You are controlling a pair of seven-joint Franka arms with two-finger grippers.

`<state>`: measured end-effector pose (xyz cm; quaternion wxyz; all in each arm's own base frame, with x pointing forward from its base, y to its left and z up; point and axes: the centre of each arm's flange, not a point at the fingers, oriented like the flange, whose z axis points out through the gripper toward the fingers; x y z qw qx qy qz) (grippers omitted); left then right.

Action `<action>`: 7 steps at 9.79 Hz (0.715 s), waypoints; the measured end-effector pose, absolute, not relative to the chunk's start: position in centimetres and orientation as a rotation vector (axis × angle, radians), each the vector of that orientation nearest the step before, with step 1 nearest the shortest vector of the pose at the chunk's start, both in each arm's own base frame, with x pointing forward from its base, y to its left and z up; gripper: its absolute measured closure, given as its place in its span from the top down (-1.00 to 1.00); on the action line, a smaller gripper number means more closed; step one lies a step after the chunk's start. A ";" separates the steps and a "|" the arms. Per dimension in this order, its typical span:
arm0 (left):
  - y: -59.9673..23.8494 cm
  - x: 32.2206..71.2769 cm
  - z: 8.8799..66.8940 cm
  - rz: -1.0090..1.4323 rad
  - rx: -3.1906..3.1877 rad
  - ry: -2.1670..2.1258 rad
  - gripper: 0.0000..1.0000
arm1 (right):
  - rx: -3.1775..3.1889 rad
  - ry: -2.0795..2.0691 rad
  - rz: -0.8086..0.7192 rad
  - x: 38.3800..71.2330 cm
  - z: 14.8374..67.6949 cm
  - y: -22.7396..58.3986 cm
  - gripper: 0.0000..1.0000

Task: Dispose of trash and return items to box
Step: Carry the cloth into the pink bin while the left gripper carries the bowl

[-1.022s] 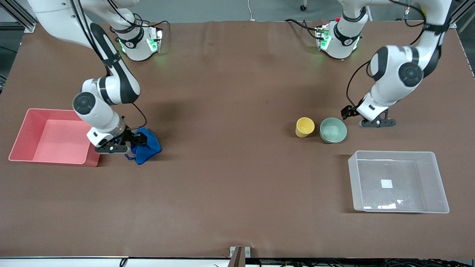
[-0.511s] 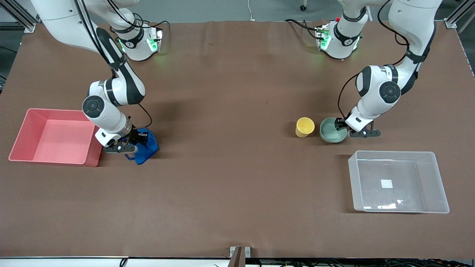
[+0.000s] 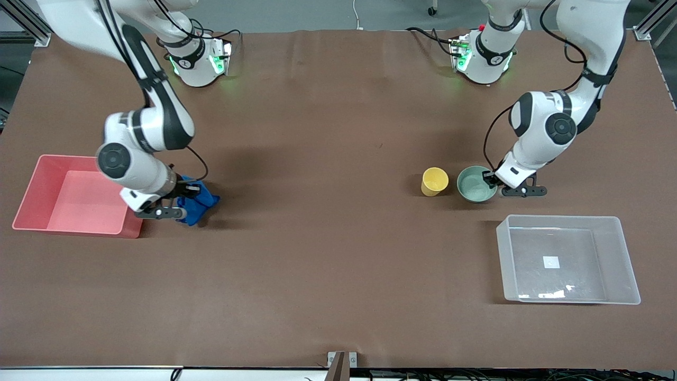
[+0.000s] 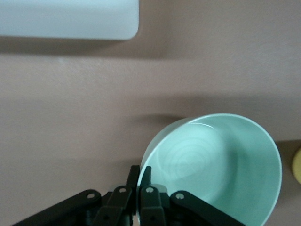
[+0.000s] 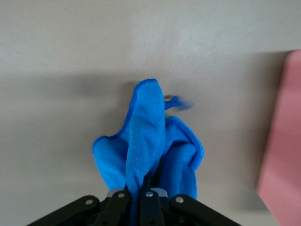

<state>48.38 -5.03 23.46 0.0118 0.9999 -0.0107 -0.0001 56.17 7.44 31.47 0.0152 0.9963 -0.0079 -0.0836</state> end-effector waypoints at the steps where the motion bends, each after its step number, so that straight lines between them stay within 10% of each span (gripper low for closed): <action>1: -4.1 48.9 27.3 -0.016 3.120 -0.066 -0.92 | 3.094 -0.047 -0.288 57.1 36.6 6.8 -0.89; 4: 3.5 51.2 38.9 0.011 3.071 -0.077 -0.92 | 3.097 0.023 -0.271 59.0 44.8 1.0 -0.89; 7: 6.1 57.5 37.0 0.011 3.101 -0.096 -0.92 | 3.111 0.212 -0.221 59.1 42.9 -12.6 -0.89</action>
